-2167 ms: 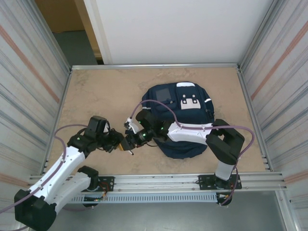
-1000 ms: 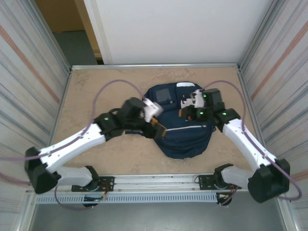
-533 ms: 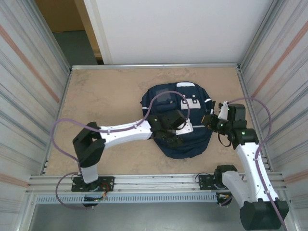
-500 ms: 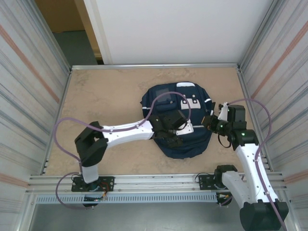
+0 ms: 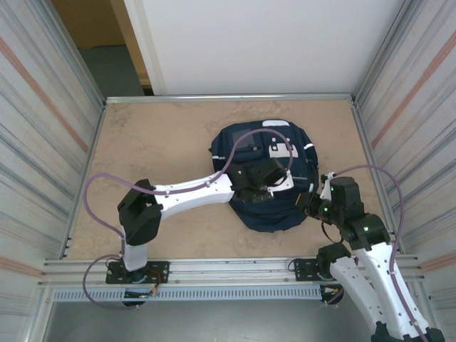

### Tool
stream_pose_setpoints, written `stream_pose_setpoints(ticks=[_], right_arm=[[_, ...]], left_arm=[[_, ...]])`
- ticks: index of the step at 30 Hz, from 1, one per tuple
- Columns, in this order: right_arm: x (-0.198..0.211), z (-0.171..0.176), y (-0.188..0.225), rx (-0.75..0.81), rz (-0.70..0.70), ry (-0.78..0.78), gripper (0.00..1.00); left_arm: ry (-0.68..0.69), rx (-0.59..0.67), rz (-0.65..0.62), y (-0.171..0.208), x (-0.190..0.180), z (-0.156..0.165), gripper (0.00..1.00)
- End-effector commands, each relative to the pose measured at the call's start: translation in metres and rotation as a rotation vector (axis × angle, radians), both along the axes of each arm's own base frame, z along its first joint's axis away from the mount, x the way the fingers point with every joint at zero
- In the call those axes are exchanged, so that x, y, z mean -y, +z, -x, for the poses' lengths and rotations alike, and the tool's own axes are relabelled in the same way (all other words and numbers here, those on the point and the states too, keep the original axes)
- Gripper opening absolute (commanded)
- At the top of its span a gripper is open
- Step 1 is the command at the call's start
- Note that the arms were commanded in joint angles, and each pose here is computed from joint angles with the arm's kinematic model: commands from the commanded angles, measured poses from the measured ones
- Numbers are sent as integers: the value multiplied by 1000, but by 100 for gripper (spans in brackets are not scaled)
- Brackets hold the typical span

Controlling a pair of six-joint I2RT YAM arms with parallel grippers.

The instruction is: Pack the student bag

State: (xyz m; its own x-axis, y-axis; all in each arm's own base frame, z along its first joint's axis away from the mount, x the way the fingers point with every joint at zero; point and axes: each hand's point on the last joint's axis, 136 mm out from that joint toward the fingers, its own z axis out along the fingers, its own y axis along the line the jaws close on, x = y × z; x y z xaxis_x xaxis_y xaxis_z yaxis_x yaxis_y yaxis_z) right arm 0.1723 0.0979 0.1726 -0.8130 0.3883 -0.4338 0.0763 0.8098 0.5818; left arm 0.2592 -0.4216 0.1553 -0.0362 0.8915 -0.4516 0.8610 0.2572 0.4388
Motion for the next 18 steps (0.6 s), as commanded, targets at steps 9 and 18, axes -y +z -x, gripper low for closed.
stream_pose_setpoints(ticks=[9,18], right_arm=[[-66,36,11,-212,-402,178,0],[-122,7,9,-293,-397,360,0]], left_arm=[[217,-322,417,90,-10,-28,0],[144,-457,539,121,4,-4,0]])
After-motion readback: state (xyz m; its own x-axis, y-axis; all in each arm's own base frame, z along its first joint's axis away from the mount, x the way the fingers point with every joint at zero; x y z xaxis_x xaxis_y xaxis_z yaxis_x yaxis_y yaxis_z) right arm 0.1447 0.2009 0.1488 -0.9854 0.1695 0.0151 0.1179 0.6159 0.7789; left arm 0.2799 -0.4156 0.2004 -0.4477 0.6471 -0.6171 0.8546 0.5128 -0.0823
